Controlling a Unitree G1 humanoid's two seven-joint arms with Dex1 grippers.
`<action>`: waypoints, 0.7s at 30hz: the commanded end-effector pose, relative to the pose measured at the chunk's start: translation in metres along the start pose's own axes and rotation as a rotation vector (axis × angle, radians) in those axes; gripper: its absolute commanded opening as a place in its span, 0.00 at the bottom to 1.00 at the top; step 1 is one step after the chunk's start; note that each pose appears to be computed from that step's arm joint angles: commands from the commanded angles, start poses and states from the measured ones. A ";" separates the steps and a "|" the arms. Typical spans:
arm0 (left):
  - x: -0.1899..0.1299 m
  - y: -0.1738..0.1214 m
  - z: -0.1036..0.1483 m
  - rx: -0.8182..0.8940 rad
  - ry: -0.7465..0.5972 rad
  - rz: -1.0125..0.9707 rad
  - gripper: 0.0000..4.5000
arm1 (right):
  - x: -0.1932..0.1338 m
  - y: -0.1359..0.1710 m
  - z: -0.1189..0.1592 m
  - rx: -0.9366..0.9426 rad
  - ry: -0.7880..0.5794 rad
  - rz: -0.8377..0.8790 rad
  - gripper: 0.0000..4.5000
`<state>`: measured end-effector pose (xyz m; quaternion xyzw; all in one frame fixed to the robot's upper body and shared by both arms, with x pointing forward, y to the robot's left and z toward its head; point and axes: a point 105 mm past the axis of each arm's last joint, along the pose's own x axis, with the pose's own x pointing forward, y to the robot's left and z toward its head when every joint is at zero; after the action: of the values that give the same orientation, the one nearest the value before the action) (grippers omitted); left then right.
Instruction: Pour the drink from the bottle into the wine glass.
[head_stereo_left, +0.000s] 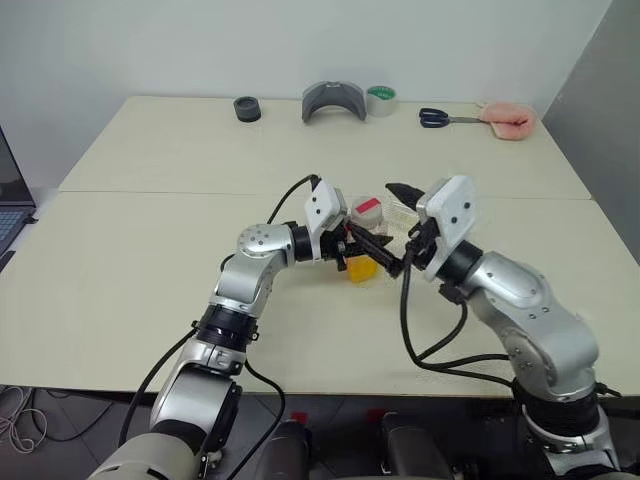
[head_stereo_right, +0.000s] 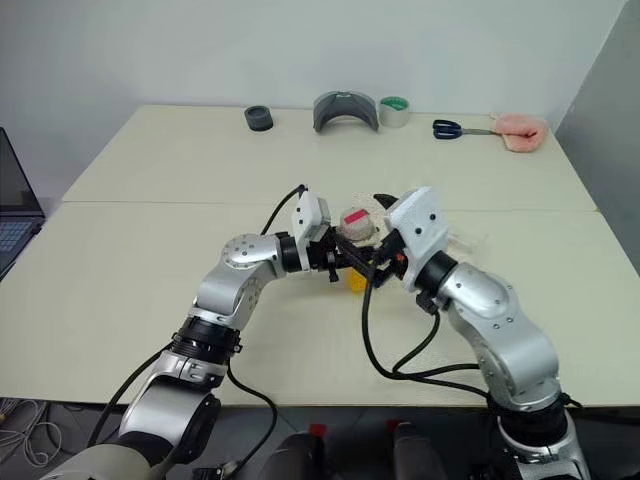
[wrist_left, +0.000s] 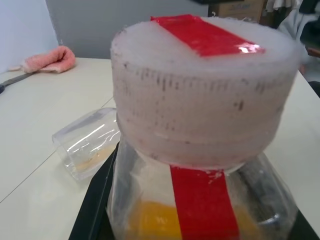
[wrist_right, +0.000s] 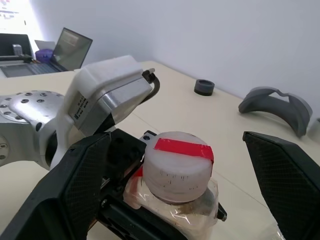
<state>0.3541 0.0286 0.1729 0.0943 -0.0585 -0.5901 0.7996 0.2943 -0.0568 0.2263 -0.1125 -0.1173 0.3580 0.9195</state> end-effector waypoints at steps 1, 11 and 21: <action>0.005 0.000 0.017 0.058 -0.039 -0.019 0.39 | 0.003 -0.002 0.010 -0.028 -0.035 -0.023 1.00; 0.004 -0.001 0.016 0.061 -0.037 -0.018 0.39 | 0.016 -0.003 0.011 0.012 -0.073 -0.073 1.00; 0.003 -0.001 0.015 0.061 -0.035 -0.014 0.39 | 0.017 0.004 0.006 0.027 -0.058 -0.043 0.40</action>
<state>0.3547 0.0285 0.1705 0.0950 -0.0561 -0.5896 0.8001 0.3065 -0.0418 0.2236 -0.0862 -0.1188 0.3401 0.9289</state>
